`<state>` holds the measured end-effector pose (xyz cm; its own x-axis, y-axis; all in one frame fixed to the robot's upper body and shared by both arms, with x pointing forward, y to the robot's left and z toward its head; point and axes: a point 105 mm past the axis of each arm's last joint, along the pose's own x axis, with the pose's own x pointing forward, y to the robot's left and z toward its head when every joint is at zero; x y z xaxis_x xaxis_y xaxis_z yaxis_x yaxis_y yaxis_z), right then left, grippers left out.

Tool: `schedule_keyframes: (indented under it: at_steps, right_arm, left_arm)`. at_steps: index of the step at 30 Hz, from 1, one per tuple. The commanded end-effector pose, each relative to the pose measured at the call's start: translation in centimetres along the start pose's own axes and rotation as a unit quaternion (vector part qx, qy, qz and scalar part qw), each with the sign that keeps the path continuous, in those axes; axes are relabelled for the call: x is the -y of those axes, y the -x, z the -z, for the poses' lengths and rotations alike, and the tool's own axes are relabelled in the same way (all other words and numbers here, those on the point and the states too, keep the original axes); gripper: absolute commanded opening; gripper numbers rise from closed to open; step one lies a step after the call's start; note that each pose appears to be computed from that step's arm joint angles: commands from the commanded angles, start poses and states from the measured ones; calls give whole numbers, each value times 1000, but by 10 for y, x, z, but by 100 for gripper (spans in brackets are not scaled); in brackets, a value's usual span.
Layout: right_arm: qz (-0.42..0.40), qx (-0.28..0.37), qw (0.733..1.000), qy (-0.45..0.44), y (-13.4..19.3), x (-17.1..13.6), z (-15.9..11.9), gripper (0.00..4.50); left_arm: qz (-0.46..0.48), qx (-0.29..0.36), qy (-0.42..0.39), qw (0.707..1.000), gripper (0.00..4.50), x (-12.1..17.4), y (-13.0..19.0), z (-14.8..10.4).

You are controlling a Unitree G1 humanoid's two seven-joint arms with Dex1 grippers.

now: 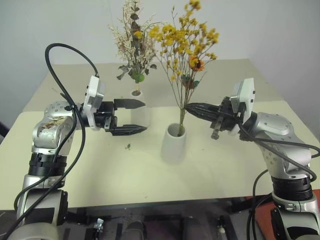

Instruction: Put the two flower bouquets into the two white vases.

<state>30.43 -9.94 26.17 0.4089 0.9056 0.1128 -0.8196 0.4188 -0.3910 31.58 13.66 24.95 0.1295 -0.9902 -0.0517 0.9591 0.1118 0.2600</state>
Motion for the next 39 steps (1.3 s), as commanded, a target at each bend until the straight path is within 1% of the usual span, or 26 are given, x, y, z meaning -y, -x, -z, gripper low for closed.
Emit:
schedule_keyframes:
  at_steps: [1, 2, 7, 8, 9, 10, 14, 18, 24, 31, 39]
  right_arm:
    - [-5, 23, 999, 23, 2, -5, -13, 104]
    - [-6, 24, 999, 21, 2, -5, -12, 127]
    - [-6, 22, 1000, 16, 7, -9, -11, 302]
    - [-5, 20, 1000, 14, 10, -9, -10, 345]
    - [-4, 19, 1000, 12, 13, -9, -10, 369]
    - [-2, 17, 1000, 9, 18, -8, -10, 402]
    - [27, -7, 1000, 0, 44, 7, -5, 402]
    - [42, -54, 998, -10, 70, 18, 6, 402]
    - [61, -104, 992, -20, 92, 29, 22, 402]
    - [84, -129, 988, -29, 107, 38, 32, 402]
    - [77, -132, 987, -44, 103, 37, 37, 402]
  left_arm:
    - [1, 7, -30, 1000, 450, -2, 1, -14]
    - [1, 7, -30, 1000, 450, -2, 1, -14]
    - [1, 6, -30, 1000, 450, -2, 1, -13]
    - [1, 6, -30, 1000, 450, -2, 1, -13]
    - [0, 6, -30, 1000, 450, -2, 2, -13]
    - [0, 6, -29, 1000, 450, -2, 2, -13]
    - [-13, -5, -21, 1000, 450, 0, 12, -10]
    - [-41, -17, -7, 999, 450, 3, 27, -4]
    - [-95, -29, 9, 995, 450, 11, 49, 3]
    - [-168, -44, 23, 984, 450, 27, 77, 6]
    - [-194, -41, 37, 980, 450, 38, 79, 7]
